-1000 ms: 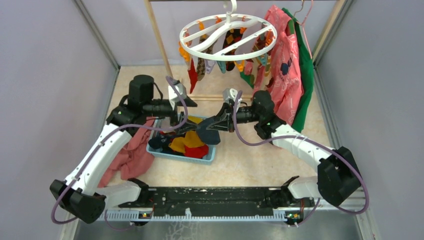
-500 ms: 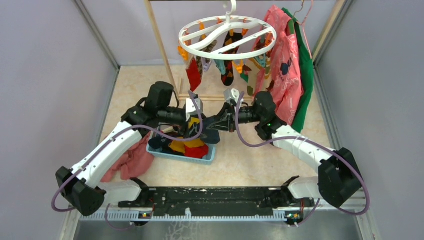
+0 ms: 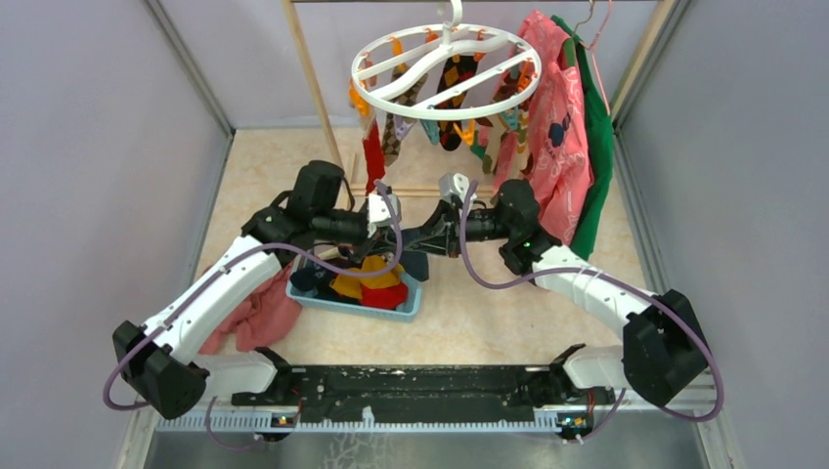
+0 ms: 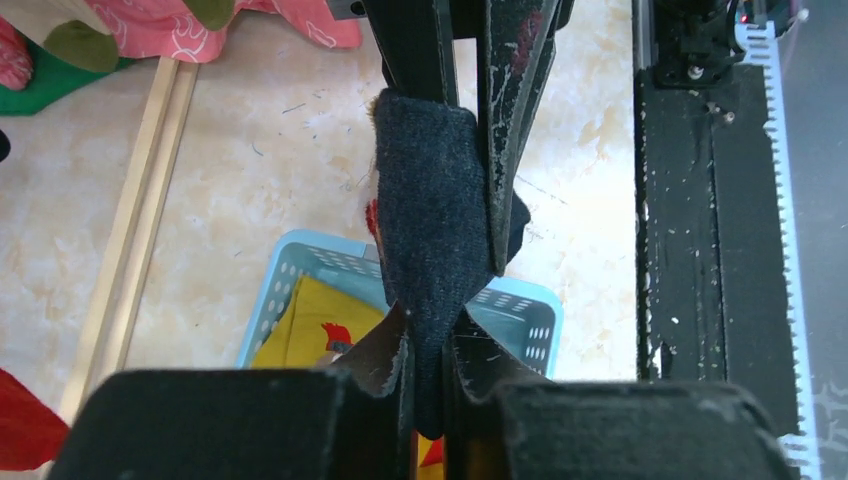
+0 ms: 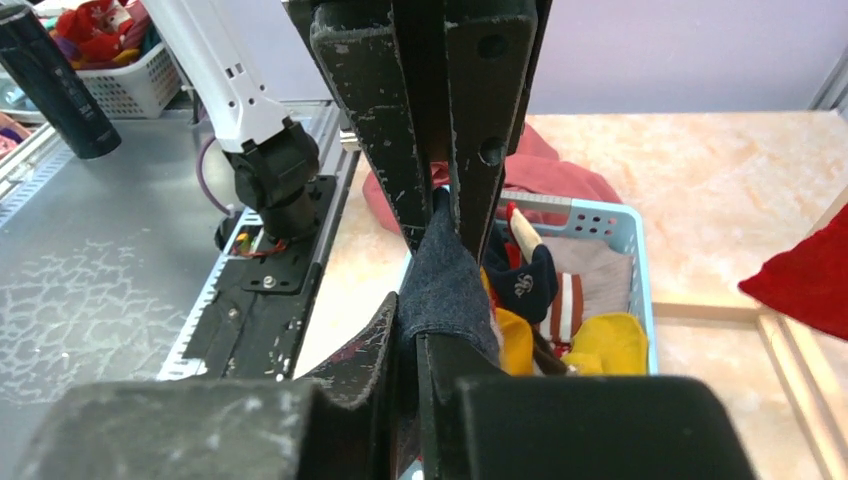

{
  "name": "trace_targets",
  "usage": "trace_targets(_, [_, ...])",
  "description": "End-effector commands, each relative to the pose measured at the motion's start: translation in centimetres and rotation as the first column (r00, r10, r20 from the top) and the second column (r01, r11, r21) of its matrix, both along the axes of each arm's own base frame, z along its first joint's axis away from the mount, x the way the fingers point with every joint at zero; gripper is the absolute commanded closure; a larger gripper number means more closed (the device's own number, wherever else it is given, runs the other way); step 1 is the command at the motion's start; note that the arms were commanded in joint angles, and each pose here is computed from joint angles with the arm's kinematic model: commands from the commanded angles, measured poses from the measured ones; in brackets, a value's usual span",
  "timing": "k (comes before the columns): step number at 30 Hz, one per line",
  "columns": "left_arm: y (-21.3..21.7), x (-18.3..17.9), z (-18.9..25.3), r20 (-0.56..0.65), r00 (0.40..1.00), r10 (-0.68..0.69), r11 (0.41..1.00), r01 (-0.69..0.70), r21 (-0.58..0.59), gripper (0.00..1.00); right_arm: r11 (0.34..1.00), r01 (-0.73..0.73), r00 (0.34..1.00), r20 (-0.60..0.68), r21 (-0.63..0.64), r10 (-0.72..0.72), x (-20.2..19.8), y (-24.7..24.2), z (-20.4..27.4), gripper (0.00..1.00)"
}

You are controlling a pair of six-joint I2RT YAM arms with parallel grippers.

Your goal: Remove the socks clipped to the hanger

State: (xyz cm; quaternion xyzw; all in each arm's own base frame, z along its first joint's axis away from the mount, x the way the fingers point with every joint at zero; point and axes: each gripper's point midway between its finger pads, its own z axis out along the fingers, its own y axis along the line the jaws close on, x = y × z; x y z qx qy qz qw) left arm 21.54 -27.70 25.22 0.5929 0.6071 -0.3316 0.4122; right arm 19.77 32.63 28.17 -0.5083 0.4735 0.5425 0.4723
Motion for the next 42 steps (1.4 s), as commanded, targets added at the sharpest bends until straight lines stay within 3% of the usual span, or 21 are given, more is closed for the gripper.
trace_targets(1, [0.2, 0.1, 0.9, 0.039, 0.999, -0.004, 1.000, 0.004, 0.012, 0.95, 0.999, 0.011, 0.996, 0.088, 0.048, -0.015, -0.3, -0.7, 1.9, 0.86])
trace_targets(3, [0.6, 0.1, 1.0, 0.044, 0.999, 0.004, 1.000, -0.005, 0.029, 1.00, 0.998, 0.021, 0.995, 0.093, 0.051, -0.026, -0.1, -0.9, 2.1, 0.71])
trace_targets(8, [1.8, 0.1, 1.3, 0.083, 0.996, 0.023, 0.998, -0.029, 0.061, 1.00, 0.997, 0.055, 0.993, 0.100, 0.055, -0.061, 0.5, -1.5, 2.4, 0.32])
trace_targets(10, [2.3, 0.3, 1.6, 0.097, 0.994, 0.040, 0.996, -0.047, 0.070, 1.00, 0.996, 0.068, 0.991, 0.108, 0.060, -0.074, 0.7, -1.8, 2.6, 0.25])
trace_targets(25, [7.9, 2.1, 3.8, 0.288, 0.935, 0.206, 0.964, -0.245, 0.107, 1.00, 0.984, 0.148, 0.973, 0.167, 0.098, -0.162, 1.9, -4.5, 4.3, 0.21])
trace_targets(33, [7.2, 0.7, -1.8, 0.175, 0.978, 0.112, 0.967, -0.148, 0.205, 1.00, 0.978, 0.185, 0.961, 0.193, 0.093, -0.200, 2.6, -5.1, 3.6, 0.20])
trace_targets(42, [5.7, -0.1, -11.9, 0.009, 0.997, 0.077, 0.899, -0.074, 0.431, 0.95, 0.974, 0.209, 0.956, 0.191, 0.090, -0.223, 3.1, -5.6, 3.1, 0.19])
